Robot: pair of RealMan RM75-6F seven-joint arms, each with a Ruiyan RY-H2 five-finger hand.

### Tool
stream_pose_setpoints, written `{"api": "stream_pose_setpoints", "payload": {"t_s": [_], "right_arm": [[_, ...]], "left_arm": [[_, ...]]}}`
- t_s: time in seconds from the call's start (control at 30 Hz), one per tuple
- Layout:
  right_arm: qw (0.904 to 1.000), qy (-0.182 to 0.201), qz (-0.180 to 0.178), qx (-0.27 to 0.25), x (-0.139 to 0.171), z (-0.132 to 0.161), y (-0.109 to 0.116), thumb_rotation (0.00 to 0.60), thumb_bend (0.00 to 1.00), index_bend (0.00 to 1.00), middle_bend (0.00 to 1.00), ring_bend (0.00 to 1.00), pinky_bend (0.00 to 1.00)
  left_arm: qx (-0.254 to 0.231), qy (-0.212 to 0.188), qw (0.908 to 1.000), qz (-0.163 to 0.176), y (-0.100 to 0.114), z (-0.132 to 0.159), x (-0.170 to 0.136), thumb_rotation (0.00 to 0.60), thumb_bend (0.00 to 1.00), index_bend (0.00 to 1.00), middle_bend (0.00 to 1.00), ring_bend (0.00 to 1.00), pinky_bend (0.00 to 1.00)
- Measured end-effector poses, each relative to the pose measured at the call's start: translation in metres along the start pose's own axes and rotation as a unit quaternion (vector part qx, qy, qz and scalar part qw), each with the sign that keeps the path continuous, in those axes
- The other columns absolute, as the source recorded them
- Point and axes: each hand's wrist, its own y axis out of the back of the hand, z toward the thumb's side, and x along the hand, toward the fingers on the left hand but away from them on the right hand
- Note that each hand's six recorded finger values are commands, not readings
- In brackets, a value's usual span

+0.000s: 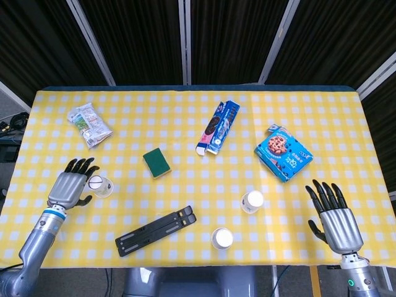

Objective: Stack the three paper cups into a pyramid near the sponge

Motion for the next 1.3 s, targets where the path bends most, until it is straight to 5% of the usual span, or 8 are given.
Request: {"api": "stream_pose_setpoints", "payload": {"t_s": [0.3, 0.53, 0.7, 1.0, 1.3], "right_arm": [[1.0000, -0.002, -0.004, -0.002, 0.000, -0.001, 0.002, 0.600, 0.20, 0.00, 0.00, 0.00, 0.00], [1.0000, -0.002, -0.008, -0.005, 0.000, -0.002, 0.005, 0.600, 0.20, 0.00, 0.00, 0.00, 0.00], [0.9999, -0.002, -0.009, -0.005, 0.001, -0.002, 0.005, 0.600, 0.20, 0.00, 0.00, 0.00, 0.00], [0.9999, -0.003, -0.007, -0.011, 0.000, -0.002, 0.005, 0.600, 0.20, 0.00, 0.00, 0.00, 0.00], [0.9996, -0.002, -0.006, -0.026, 0.000, -0.003, 0.007, 0.600, 0.20, 0.00, 0.00, 0.00, 0.00]], "left_arm": [[0.003, 0.000, 0.9999, -0.011, -0.007, 0.008, 0.009, 0.600, 0.31, 0.23, 0.00, 0.00, 0.00], [0.009, 0.007, 0.9998, -0.019, -0.011, 0.006, 0.011, 0.600, 0.50, 0.34, 0.00, 0.00, 0.00], [0.008, 0.005, 0.9999, -0.013, -0.007, 0.008, 0.008, 0.600, 0.52, 0.36, 0.00, 0.00, 0.00], [-0.010, -0.027, 0.9995, 0.010, 0.016, 0.032, 0.006, 0.600, 0.51, 0.35, 0.00, 0.00, 0.00], [-0.009, -0.089, 0.9947, 0.050, 0.052, 0.095, 0.017, 0.600, 0.50, 0.34, 0.00, 0.00, 0.00]]}}
